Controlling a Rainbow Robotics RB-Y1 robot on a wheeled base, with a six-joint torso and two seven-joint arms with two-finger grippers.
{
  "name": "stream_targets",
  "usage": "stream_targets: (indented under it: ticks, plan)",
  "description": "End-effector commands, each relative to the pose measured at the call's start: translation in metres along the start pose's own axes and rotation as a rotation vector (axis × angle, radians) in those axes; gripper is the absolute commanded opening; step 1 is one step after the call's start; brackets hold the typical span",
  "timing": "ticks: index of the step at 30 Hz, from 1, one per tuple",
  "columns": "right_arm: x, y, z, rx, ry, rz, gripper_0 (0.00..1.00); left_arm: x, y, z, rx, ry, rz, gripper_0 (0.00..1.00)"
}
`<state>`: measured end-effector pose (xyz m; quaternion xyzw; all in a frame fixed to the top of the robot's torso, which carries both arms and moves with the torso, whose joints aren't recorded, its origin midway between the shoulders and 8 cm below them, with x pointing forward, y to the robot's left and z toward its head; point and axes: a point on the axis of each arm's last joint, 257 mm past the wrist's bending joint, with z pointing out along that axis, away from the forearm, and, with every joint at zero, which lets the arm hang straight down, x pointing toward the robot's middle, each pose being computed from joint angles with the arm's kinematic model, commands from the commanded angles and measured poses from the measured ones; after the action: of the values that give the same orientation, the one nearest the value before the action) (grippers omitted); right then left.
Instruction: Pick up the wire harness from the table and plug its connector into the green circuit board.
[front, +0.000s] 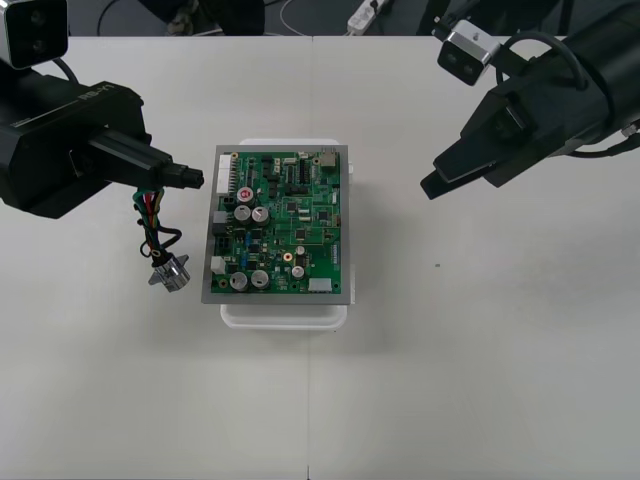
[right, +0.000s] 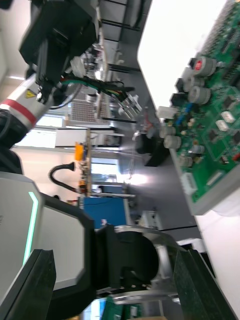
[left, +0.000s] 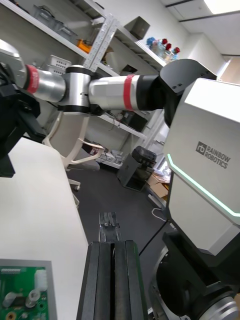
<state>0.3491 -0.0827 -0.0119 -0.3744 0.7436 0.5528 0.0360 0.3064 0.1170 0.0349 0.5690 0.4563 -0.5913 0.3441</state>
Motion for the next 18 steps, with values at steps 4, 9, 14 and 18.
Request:
stream_targets:
  ticks: [4,9,14,18]
  plan:
    - [-0.009,-0.003,-0.008,0.141,0.007,-0.146,0.69,-0.003,0.002,-0.029,-0.057,0.013,0.074,0.00]
    - [-0.017,-0.011,-0.004,0.223,0.021,-0.220,0.69,-0.001,0.011,-0.039,-0.093,0.007,0.077,0.00]
    - [-0.024,-0.015,0.003,0.257,0.029,-0.264,0.69,0.001,0.017,-0.046,-0.120,0.004,0.084,0.00]
    - [-0.029,-0.023,0.010,0.299,0.038,-0.299,0.69,0.004,0.020,-0.049,-0.130,0.010,0.096,0.00]
